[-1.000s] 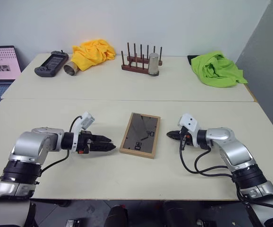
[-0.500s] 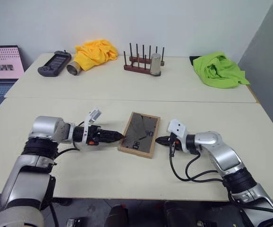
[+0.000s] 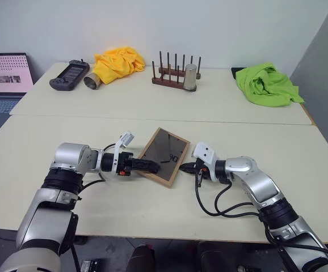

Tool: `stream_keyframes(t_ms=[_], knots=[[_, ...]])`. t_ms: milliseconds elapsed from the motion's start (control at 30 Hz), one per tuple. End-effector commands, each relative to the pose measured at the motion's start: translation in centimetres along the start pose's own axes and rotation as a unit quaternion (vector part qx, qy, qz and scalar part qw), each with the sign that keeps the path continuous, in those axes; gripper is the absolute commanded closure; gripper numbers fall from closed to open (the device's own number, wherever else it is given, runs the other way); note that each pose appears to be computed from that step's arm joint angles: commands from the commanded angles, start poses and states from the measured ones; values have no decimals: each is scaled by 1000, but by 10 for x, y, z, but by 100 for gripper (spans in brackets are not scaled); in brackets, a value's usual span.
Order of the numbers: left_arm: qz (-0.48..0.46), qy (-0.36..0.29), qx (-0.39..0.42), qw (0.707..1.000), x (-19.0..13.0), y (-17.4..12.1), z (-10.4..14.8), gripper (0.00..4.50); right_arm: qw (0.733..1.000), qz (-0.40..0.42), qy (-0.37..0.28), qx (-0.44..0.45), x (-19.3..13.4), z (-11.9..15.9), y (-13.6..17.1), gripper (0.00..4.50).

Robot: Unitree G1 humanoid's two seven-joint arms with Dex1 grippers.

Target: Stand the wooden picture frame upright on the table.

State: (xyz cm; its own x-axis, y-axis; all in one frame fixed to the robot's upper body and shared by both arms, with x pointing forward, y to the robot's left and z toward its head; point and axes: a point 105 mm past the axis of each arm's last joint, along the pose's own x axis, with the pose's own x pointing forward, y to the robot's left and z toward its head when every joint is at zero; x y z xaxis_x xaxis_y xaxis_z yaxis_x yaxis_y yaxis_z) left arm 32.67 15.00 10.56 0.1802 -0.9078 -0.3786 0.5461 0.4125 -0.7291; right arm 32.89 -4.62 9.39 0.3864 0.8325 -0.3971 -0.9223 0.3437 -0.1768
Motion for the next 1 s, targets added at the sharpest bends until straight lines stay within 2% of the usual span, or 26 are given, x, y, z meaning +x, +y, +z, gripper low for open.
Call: stream_keyframes(t_ms=[33,267,367,500,633,700,767,1000], knots=[[-24,-15,11,1000,3,-10,5,151,999,-12,-19,-25,-2,11,-3,450],[-46,-39,10,998,0,-25,10,314,999,-31,-17,-27,-13,10,-13,450],[-51,-58,19,997,-3,-34,13,325,998,-58,-22,-26,-27,14,-26,450],[-57,-90,43,993,-5,-51,18,325,995,-73,-63,11,-51,39,-38,450],[-50,-134,72,987,-4,-61,26,325,991,-41,-110,64,-68,68,-33,380],[-39,-154,84,984,-2,-63,29,325,986,-28,-136,92,-72,83,-31,319],[-33,-167,91,981,-1,-65,32,325,980,-19,-161,116,-73,97,-30,282],[-32,-193,114,974,8,-79,38,325,967,-7,-190,169,-52,121,-35,126]])
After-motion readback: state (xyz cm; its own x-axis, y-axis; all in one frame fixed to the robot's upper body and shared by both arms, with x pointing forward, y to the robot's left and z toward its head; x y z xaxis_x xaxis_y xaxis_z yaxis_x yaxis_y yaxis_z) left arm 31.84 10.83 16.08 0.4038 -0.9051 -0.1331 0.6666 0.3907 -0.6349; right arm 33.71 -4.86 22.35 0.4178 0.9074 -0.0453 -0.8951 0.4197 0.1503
